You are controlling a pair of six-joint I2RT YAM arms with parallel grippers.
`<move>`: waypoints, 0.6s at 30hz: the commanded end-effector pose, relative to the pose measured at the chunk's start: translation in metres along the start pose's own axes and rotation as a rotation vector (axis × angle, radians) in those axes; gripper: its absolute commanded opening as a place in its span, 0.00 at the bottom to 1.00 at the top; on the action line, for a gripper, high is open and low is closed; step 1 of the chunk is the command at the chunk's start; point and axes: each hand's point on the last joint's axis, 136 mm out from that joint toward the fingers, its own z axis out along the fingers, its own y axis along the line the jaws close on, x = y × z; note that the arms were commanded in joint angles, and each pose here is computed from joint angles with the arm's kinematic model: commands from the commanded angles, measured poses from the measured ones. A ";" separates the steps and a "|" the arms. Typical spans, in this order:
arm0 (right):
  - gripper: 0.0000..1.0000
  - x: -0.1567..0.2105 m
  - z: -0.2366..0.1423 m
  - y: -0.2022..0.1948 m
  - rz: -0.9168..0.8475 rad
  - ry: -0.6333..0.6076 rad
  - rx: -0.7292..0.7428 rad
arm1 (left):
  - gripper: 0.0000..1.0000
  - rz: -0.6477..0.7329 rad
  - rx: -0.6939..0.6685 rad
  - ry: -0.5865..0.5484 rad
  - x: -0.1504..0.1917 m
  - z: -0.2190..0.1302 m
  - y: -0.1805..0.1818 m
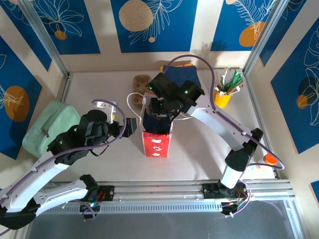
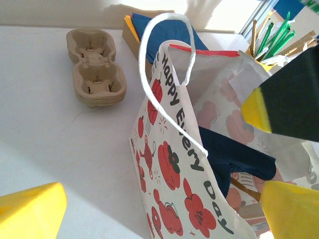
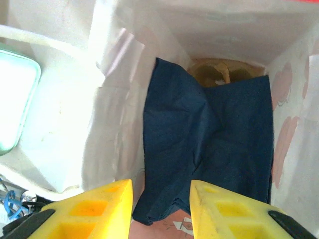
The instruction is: Pack the takeout coffee
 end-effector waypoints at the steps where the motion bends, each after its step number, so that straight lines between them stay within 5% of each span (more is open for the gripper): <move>1: 0.37 -0.014 -0.037 0.015 -0.065 -0.091 -0.094 | 0.99 -0.020 -0.024 -0.027 -0.005 -0.003 0.007; 11: 0.50 -0.057 -0.077 0.003 -0.184 -0.284 -0.057 | 0.99 -0.014 -0.043 -0.030 -0.005 -0.004 0.010; 18: 0.54 -0.095 -0.080 -0.042 -0.124 -0.356 0.012 | 0.99 -0.008 -0.083 -0.051 -0.009 -0.004 0.017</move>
